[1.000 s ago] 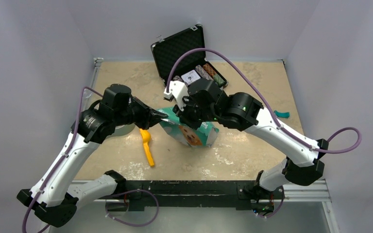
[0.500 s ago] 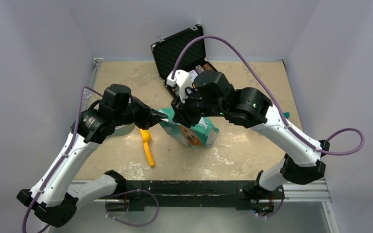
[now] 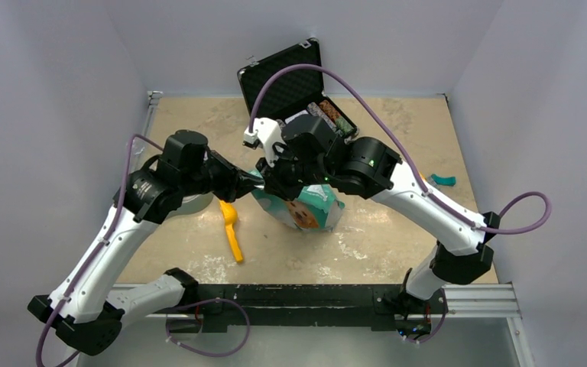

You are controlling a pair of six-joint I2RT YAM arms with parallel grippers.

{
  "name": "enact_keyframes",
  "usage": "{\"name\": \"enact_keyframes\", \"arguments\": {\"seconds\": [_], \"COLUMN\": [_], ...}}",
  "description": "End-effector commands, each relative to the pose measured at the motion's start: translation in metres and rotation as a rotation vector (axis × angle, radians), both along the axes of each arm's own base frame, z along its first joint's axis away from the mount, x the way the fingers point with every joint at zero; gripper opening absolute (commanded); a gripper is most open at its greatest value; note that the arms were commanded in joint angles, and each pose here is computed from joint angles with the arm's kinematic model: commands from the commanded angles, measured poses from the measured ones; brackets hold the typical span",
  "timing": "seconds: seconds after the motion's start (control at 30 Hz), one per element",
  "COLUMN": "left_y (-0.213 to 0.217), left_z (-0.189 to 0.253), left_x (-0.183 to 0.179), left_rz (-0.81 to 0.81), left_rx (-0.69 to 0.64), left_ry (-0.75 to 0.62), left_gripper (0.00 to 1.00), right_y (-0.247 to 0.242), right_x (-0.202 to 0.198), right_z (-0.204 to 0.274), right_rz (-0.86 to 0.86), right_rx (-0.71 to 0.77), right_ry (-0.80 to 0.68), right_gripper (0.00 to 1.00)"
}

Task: Serve the pet food

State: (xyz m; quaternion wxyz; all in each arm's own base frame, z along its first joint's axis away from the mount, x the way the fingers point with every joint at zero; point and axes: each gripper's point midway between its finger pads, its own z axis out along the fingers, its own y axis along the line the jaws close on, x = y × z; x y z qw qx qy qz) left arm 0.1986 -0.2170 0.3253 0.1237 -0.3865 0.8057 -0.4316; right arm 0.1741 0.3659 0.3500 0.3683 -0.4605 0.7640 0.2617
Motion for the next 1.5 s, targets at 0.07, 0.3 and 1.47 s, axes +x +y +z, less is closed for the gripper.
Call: {"name": "enact_keyframes", "arguments": {"seconds": [0.07,0.3,1.47], "left_y": [-0.001,-0.003,-0.002], "left_z": [0.031,0.030,0.040], "left_x": [0.003,0.007,0.015], "left_rz": [-0.010,-0.008,0.017], "left_rx": [-0.047,-0.046,-0.026], "left_ry": [-0.093,-0.095,-0.093], "left_gripper": [0.00,0.00,0.00], "right_y": [-0.025,-0.045,-0.091], "right_x": [0.016,0.029,0.039], "right_z": [0.003,-0.013,-0.044], "right_rz": [-0.103,-0.190,-0.207], "right_rx": [-0.038,-0.133,-0.334], "right_ry": [-0.109,-0.149,-0.336], "right_gripper": [0.06,0.12,0.00]}}
